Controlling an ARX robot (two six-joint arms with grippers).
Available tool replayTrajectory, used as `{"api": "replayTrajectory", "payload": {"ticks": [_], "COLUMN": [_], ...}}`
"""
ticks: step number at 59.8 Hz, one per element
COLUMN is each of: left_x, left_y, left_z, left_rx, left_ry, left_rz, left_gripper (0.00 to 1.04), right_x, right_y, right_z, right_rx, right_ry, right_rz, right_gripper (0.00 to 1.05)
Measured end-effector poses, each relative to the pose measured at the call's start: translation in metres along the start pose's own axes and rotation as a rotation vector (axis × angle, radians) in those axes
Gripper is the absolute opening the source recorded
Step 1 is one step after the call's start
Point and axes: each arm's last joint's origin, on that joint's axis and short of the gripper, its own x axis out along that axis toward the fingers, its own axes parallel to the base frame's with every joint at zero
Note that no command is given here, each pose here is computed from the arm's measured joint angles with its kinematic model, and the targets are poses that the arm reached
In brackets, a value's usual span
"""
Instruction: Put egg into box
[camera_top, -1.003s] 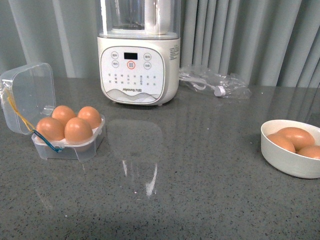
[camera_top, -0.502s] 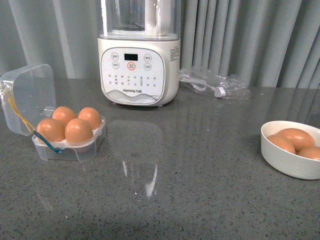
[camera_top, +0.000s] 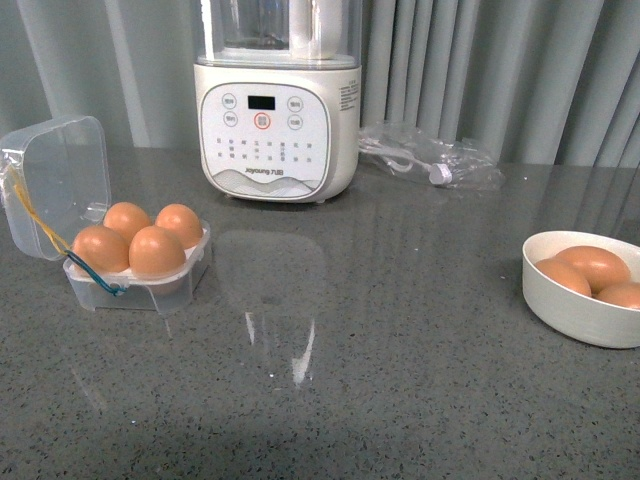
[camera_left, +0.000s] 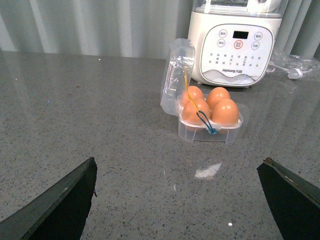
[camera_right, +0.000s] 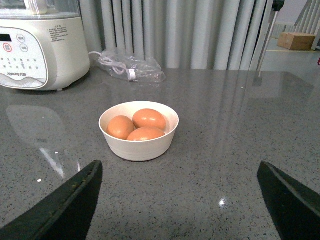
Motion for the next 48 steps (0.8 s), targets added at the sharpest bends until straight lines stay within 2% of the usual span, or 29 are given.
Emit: {"api": "replayTrajectory", "payload": {"ticks": [2, 5, 7, 10, 13, 16, 32, 48], "left_x": [0.0, 0.0, 0.001, 0.003, 0.006, 0.01, 0.035, 0.112], "left_y": [0.0, 0.0, 0.0, -0.002, -0.002, -0.002, 0.001, 0.034], "left_z": [0.0, 0.0, -0.002, -0.003, -0.002, 0.001, 0.051, 0.086], "left_rx": [0.0, -0.006, -0.032, -0.067, -0.077, -0.104, -0.194, -0.125], "left_ry": [0.0, 0.008, 0.079, 0.258, 0.31, 0.328, 0.149, 0.055], "left_rz": [0.0, 0.013, 0.079, 0.214, 0.32, 0.32, 0.249, 0.212], "left_gripper": [0.98, 0.98, 0.98, 0.98, 0.98, 0.98, 0.98, 0.98], "right_x": [0.0, 0.0, 0.0, 0.0, 0.0, 0.0, 0.0, 0.0], "right_y": [0.0, 0.0, 0.0, 0.0, 0.0, 0.0, 0.0, 0.0], "right_z": [0.0, 0.0, 0.0, 0.0, 0.0, 0.0, 0.0, 0.0], "right_rx": [0.0, 0.002, 0.001, 0.002, 0.002, 0.002, 0.002, 0.002], "right_ry": [0.0, 0.0, 0.0, 0.0, 0.0, 0.0, 0.0, 0.0], "right_rz": [0.0, 0.0, 0.0, 0.0, 0.0, 0.003, 0.0, 0.0], "right_gripper": [0.99, 0.98, 0.97, 0.97, 0.97, 0.97, 0.97, 0.97]}}
